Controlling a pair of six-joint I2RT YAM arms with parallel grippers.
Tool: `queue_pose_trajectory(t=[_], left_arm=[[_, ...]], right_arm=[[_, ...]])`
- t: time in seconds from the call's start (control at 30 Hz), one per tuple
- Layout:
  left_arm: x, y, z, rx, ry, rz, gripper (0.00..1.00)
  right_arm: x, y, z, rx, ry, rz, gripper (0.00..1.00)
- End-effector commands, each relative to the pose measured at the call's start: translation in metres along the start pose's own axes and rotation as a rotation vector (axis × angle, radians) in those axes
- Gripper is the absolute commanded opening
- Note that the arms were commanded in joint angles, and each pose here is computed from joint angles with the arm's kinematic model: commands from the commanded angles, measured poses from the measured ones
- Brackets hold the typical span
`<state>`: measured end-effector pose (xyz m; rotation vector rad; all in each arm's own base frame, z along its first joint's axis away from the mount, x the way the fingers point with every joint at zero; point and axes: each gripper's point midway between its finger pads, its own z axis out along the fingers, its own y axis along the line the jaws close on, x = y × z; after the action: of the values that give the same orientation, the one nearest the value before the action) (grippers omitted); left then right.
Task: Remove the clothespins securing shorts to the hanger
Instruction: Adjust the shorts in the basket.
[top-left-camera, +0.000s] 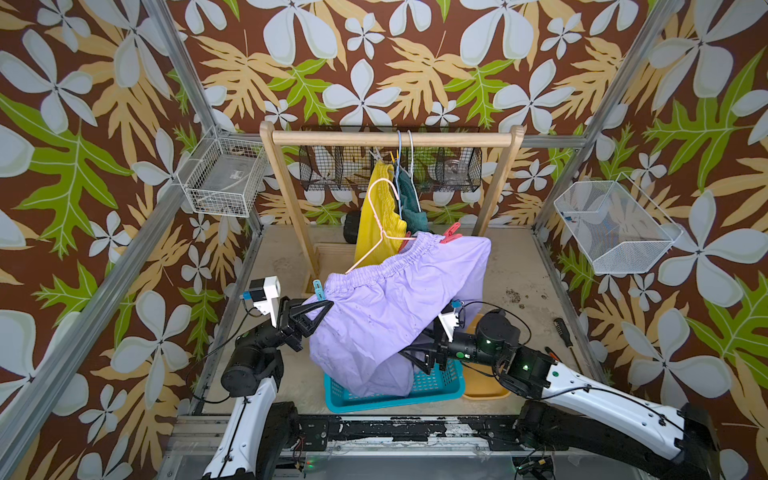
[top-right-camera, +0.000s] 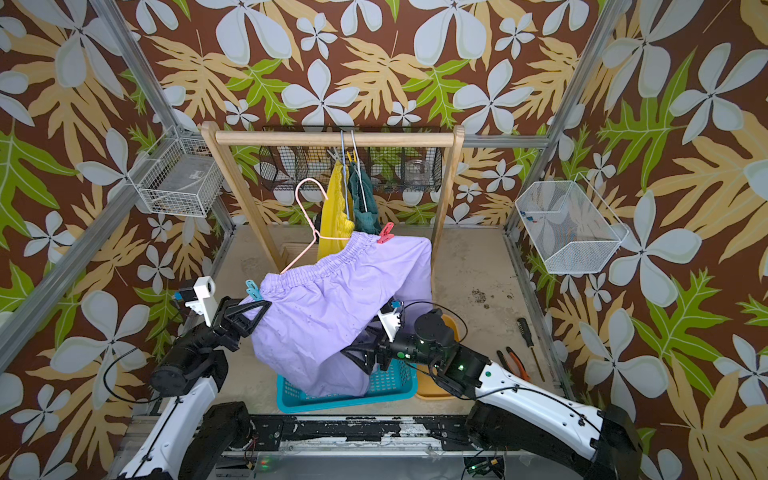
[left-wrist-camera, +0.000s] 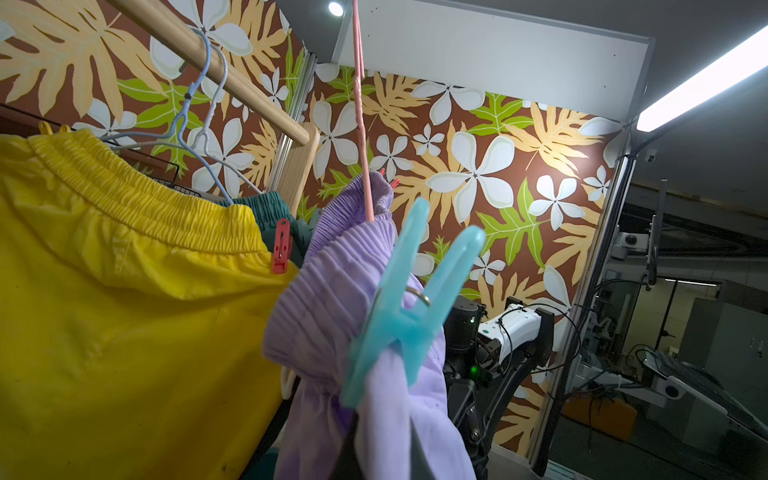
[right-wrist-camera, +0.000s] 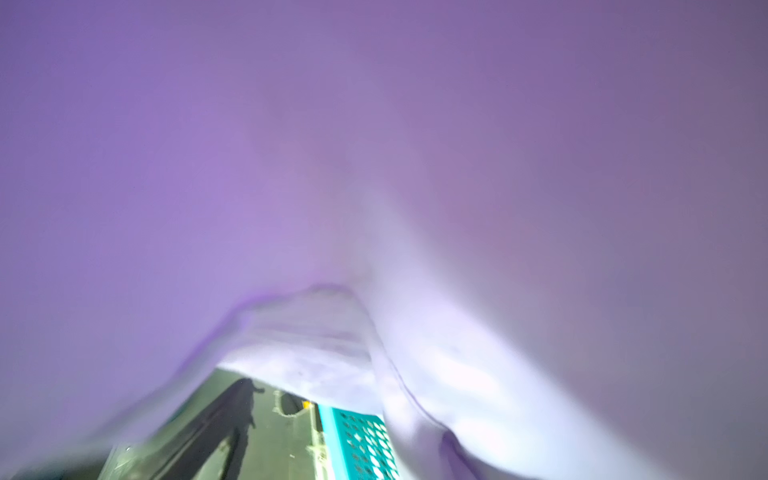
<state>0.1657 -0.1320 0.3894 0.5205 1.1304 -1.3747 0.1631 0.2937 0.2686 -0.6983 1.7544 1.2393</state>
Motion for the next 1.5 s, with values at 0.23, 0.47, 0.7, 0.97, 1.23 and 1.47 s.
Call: queue_pose_trajectory(t=[0.23, 0.47, 0.7, 0.97, 1.23, 1.47], left_arm=[[0.004, -0.025, -0.014, 0.069, -0.125, 0.189, 0.0], [-0.004, -0.03, -0.009, 0.088, -0.119, 0.199, 0.0], [-0.006, -0.035, -0.005, 0.112, -0.104, 0.202, 0.0], [-0.011, -0.049, 0.0, 0.16, -0.079, 0.206, 0.0], [-0.009, -0.054, 0.001, 0.173, -0.06, 0.212, 0.0], [-0.009, -0.051, 0.0, 0.164, -0.08, 0.221, 0.0]], right_arm=[[0.023, -0.066, -0.092, 0.405, 0.032, 0.137, 0.99], [-0.005, -0.095, -0.121, 0.64, -0.089, 0.088, 1.0], [-0.061, -0.126, -0.131, 0.577, -0.238, 0.097, 1.0], [-0.082, -0.092, -0.116, 0.116, -0.307, 0.093, 0.95], [-0.057, -0.024, -0.079, -0.136, -0.25, 0.102, 0.94], [-0.023, 0.032, -0.031, -0.254, -0.164, 0.141, 0.93]])
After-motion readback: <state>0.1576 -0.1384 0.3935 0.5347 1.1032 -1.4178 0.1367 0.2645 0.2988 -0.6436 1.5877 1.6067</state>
